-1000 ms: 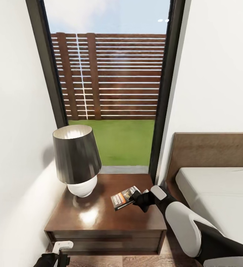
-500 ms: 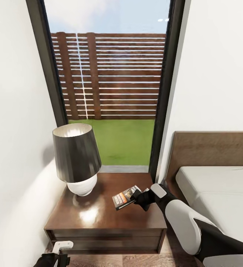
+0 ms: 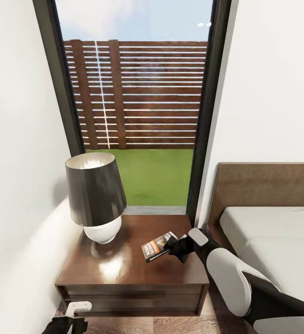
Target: In the bedroom, move the book from the bed onto either nightstand, and place the two sandals side by side next to the bed.
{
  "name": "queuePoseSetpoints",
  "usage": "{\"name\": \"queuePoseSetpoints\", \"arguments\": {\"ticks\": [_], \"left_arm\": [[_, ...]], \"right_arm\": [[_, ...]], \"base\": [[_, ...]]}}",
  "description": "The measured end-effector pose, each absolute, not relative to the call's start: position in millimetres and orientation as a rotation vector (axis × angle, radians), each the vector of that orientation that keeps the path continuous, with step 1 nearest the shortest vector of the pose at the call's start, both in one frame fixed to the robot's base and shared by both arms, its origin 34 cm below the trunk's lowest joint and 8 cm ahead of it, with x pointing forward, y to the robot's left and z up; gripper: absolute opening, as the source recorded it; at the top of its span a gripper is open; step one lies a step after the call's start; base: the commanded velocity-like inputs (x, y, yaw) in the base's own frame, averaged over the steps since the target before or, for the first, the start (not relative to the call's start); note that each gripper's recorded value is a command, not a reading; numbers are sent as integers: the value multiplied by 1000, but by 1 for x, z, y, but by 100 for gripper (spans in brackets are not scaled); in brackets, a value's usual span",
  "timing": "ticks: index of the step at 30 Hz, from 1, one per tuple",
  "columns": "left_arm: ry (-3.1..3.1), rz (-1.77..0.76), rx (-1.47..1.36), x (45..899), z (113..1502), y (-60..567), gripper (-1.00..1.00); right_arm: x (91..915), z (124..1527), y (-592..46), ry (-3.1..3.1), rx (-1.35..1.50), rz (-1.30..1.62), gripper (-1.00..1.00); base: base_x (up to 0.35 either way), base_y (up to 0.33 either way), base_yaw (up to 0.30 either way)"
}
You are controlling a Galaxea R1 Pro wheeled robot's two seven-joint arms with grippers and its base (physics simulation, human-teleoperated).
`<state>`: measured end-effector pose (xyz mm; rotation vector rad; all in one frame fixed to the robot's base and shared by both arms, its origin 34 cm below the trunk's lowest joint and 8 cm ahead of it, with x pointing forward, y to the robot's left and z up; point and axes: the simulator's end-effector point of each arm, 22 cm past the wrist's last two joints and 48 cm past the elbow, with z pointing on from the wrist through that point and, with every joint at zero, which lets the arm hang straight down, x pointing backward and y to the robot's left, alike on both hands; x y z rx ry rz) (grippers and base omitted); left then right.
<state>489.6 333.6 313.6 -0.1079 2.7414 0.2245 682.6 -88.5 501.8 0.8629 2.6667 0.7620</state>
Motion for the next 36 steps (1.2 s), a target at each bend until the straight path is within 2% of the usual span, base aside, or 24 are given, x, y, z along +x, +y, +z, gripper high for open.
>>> {"name": "queuePoseSetpoints", "arguments": {"ticks": [36], "left_arm": [[2742, 223, -107, 484, 292, 332, 100]], "right_arm": [[676, 482, -91, 2680, 929, 743, -100]], "base": [[0, 0, 0]]}}
